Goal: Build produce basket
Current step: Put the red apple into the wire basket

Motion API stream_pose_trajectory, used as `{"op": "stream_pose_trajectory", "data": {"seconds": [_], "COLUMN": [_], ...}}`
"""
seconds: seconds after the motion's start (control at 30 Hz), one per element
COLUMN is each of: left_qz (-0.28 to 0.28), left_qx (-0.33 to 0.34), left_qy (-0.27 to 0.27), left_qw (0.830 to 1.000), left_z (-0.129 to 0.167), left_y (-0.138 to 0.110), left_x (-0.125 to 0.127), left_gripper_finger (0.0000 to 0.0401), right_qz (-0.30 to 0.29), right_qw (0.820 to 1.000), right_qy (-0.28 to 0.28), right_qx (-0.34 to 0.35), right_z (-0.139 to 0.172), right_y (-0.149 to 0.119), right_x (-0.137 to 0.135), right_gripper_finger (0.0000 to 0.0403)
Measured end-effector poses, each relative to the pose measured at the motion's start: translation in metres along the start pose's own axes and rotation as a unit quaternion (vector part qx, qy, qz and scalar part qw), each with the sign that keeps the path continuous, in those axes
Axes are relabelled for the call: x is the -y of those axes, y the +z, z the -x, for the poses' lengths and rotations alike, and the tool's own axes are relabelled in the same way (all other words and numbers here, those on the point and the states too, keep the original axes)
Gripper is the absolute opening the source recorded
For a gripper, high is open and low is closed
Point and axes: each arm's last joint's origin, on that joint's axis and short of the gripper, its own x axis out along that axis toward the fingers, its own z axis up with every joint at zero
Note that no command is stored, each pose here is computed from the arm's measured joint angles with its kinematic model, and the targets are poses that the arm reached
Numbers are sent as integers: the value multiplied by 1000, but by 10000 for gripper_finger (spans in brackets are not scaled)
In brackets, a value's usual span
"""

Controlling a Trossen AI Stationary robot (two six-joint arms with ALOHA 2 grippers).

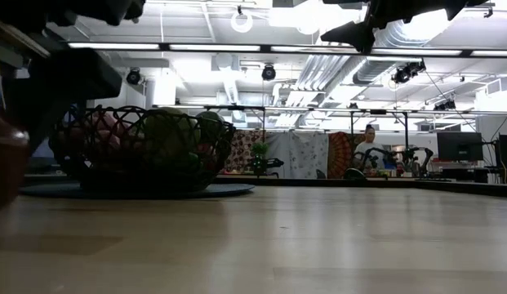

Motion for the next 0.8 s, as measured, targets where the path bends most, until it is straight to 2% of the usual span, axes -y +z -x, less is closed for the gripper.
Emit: {"op": "stream_pose_trajectory", "data": {"seconds": [0.17,0.6,0.8], "left_qz": [-13,-34,-34], "left_qx": [1,1,1], "left_qy": [16,17,16], "left_qw": [1000,999,999], "left_z": [-2,-2,-2], "left_y": [-2,-1,-1], "left_x": [-2,-2,-2], "left_gripper_finger": [397,397,384], "right_qz": [0,0,0], "right_qw": [1000,1000,1000], "right_qy": [0,0,-1], "right_qx": [0,0,0], "right_z": [0,0,0], "right_y": [0,0,0], "right_x": [0,0,0], "right_gripper_finger": [397,397,397]}}
